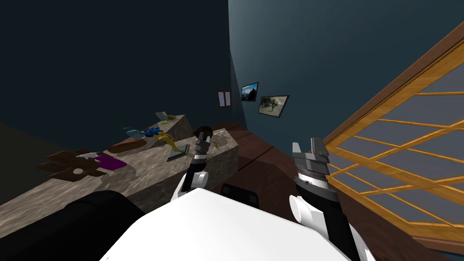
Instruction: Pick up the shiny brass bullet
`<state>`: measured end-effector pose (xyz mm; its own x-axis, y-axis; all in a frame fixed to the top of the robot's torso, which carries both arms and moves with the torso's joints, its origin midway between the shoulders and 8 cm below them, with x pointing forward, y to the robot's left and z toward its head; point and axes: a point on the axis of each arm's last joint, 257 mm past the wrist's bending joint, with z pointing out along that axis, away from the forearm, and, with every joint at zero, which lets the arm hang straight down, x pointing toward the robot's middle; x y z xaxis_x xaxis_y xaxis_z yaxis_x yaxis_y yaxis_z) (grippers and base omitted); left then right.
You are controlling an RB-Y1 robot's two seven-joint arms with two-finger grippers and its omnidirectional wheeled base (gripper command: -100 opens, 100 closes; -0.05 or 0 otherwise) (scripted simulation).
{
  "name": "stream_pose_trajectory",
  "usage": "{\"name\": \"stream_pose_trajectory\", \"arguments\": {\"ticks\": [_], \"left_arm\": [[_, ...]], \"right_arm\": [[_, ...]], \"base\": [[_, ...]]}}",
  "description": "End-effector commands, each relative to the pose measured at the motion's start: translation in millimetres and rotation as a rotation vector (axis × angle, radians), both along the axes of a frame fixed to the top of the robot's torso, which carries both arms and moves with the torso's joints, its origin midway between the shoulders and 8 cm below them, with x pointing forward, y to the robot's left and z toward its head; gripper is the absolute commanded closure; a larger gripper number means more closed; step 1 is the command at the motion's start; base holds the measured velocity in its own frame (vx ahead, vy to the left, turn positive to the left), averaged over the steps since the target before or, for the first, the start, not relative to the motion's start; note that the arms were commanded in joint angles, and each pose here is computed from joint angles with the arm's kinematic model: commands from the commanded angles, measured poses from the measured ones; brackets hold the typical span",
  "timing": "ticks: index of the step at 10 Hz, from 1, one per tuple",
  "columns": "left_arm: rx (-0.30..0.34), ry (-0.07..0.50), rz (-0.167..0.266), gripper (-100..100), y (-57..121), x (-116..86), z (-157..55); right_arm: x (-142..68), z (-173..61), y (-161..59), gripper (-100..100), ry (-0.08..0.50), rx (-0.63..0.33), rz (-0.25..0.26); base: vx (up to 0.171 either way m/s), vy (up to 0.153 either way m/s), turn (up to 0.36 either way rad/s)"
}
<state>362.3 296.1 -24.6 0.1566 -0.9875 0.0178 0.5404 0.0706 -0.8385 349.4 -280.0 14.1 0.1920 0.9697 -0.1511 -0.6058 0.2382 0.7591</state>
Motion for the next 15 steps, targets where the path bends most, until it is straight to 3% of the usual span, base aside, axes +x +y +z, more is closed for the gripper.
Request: {"name": "stream_pose_trajectory", "arguments": {"ticks": [1,10,15], "left_arm": [[0.026,0.016,-0.018,-100,-1.9,3,-2],[0.163,0.156,-0.122,-100,-3.9,40,-21],[0.232,0.224,-0.159,-100,-2.2,58,-26]], "right_arm": [[0,0,0,0,0.0,0.0,0.0],[0,0,0,0,0.0,0.0,0.0],[0,0,0,0,0.0,0.0,0.0]], "base": [[-0.014,-0.003,-0.016],[-0.061,-0.008,-0.038],[-0.068,-0.015,-0.037]]}}
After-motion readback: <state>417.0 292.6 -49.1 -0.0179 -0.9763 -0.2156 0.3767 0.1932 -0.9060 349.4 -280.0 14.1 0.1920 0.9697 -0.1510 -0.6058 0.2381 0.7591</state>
